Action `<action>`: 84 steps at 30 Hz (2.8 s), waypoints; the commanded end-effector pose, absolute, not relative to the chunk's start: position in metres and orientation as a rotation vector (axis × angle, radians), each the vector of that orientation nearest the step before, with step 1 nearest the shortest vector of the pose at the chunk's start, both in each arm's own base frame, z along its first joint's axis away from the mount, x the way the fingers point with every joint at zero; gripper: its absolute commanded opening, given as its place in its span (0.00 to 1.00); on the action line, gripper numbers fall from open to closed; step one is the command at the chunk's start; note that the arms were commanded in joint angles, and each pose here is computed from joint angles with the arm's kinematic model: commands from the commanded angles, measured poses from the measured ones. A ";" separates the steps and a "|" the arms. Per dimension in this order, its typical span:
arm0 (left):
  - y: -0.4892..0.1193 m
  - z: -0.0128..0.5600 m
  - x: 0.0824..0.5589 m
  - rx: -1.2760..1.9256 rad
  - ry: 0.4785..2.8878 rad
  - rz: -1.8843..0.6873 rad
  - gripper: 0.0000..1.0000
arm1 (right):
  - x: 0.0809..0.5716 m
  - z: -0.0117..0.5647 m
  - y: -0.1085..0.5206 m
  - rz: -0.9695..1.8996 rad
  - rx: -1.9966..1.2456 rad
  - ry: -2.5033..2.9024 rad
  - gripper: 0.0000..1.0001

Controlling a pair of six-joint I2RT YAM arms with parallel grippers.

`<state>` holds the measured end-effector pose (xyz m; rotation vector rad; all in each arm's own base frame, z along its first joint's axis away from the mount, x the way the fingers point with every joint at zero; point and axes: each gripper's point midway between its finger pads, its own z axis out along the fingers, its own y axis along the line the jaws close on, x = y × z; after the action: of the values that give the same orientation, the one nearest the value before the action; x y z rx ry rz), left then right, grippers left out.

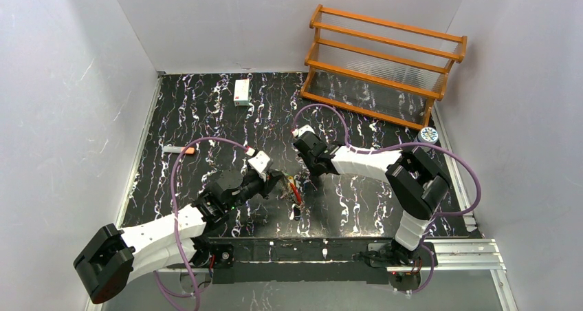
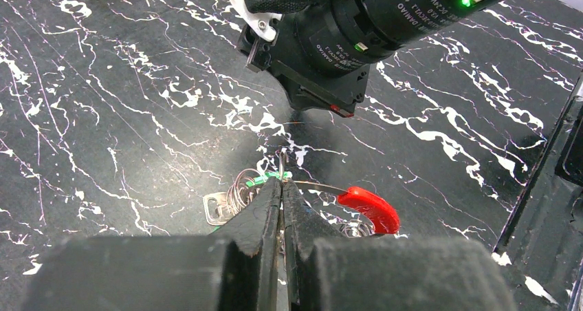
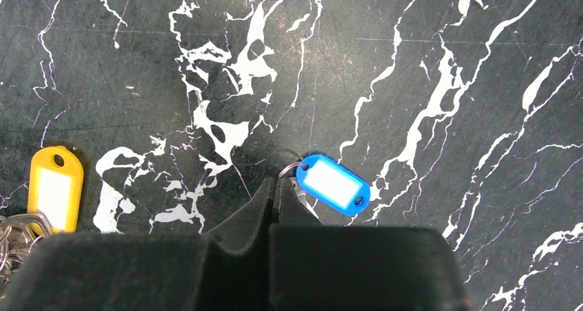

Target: Put the keys on the keyring

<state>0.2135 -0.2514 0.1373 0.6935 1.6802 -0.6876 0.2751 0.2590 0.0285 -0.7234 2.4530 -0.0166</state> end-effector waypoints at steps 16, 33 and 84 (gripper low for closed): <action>-0.251 0.147 0.213 0.684 1.633 -0.696 0.00 | 0.279 0.085 0.285 0.350 -0.640 2.358 0.01; -0.257 0.141 0.207 0.782 1.610 -0.702 0.00 | 0.240 0.148 0.308 1.040 -0.841 2.070 0.01; -0.268 0.142 0.194 0.888 1.561 -0.762 0.00 | 0.188 0.180 0.347 1.309 -1.238 1.800 0.01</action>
<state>0.1958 -0.2637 0.1348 0.8766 1.5962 -0.7435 0.1752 0.3368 0.1662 -1.2614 1.8391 1.3369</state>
